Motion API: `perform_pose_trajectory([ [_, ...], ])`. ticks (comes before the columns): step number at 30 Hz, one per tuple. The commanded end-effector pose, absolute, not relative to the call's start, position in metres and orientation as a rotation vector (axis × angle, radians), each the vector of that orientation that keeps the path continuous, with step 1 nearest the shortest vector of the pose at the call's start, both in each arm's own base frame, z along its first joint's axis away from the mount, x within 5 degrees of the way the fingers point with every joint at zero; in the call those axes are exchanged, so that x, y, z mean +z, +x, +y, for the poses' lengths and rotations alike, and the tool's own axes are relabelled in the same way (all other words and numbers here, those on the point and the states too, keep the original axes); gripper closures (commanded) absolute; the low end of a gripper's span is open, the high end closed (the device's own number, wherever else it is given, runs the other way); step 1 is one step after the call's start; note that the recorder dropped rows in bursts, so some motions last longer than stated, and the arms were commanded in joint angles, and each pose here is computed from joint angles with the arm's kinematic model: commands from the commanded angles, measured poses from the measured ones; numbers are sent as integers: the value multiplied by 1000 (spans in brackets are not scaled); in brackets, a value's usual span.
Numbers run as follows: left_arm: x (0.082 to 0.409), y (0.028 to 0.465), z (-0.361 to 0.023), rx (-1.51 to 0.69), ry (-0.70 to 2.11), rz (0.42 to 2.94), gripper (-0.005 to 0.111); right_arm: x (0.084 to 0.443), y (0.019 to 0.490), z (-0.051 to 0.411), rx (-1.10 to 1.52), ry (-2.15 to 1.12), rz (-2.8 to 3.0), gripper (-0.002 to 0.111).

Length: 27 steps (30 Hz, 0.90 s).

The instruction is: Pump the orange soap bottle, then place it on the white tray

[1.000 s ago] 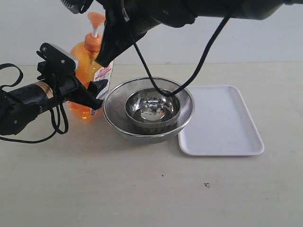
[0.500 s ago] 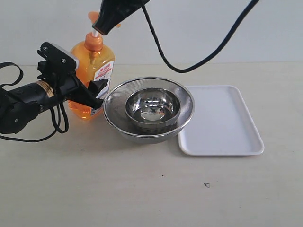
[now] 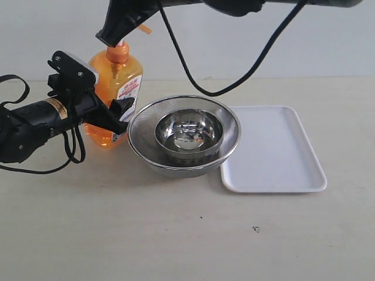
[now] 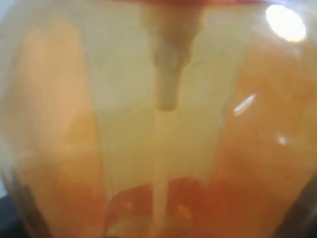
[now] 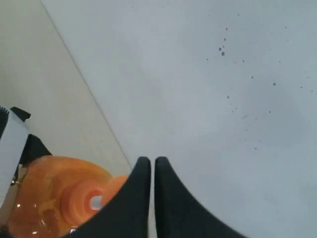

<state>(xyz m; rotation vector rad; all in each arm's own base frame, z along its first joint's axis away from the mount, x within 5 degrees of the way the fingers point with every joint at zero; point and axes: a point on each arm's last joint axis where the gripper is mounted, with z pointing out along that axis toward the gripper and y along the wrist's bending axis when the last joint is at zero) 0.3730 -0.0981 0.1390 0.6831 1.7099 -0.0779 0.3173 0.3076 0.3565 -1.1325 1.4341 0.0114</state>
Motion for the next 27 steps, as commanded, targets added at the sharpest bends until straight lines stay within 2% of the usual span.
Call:
perform_pose_trajectory([
  [1,149,378,-103,-78,715,1664,102,353,321,309,16,-1132,1430,108],
  [27,148,376,-109,-103,741,1670,102,332,331,304,-26,-1128,1575,108],
])
